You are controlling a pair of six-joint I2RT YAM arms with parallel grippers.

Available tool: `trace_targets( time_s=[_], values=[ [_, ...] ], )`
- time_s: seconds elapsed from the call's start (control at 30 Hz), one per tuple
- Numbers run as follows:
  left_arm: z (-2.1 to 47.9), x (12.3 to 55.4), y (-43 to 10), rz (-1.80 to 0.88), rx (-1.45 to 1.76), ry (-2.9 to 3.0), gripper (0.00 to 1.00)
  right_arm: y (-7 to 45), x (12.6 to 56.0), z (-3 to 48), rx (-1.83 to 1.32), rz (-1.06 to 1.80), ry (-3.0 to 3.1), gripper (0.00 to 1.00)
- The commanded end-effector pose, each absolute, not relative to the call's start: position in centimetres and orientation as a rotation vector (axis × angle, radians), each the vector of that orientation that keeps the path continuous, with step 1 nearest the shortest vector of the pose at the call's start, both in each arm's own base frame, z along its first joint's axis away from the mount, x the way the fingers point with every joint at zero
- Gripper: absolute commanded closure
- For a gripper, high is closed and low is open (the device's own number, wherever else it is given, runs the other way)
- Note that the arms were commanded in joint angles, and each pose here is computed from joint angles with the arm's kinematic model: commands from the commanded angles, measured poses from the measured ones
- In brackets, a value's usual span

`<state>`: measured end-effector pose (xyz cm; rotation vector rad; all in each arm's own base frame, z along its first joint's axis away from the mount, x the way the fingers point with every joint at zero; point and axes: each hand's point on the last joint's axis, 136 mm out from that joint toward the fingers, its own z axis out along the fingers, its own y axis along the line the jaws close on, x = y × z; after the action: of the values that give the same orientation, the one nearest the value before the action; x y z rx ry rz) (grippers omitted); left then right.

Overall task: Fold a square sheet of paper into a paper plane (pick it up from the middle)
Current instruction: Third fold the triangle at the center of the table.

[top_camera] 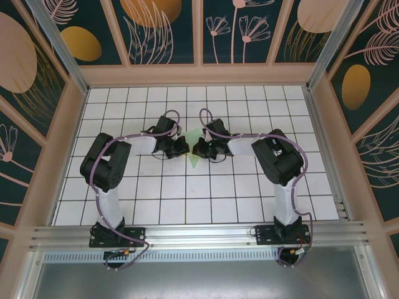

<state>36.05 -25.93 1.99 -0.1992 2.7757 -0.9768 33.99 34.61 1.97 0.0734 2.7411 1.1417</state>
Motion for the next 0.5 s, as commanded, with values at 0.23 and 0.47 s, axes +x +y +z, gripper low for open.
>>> trace_targets(
  time_s=[0.23, 0.47],
  values=[
    [0.4, 35.8, -25.6, -0.892, -0.173, 2.823, 1.00, 33.0, 32.1, -0.6, 0.131, 1.066, 2.858, 1.00],
    [-1.3, 35.2, -24.4, -0.793, -0.203, 2.871, 1.00, 34.0, 33.5, 3.6, 0.057, 1.178, 2.713, 1.00]
  ],
)
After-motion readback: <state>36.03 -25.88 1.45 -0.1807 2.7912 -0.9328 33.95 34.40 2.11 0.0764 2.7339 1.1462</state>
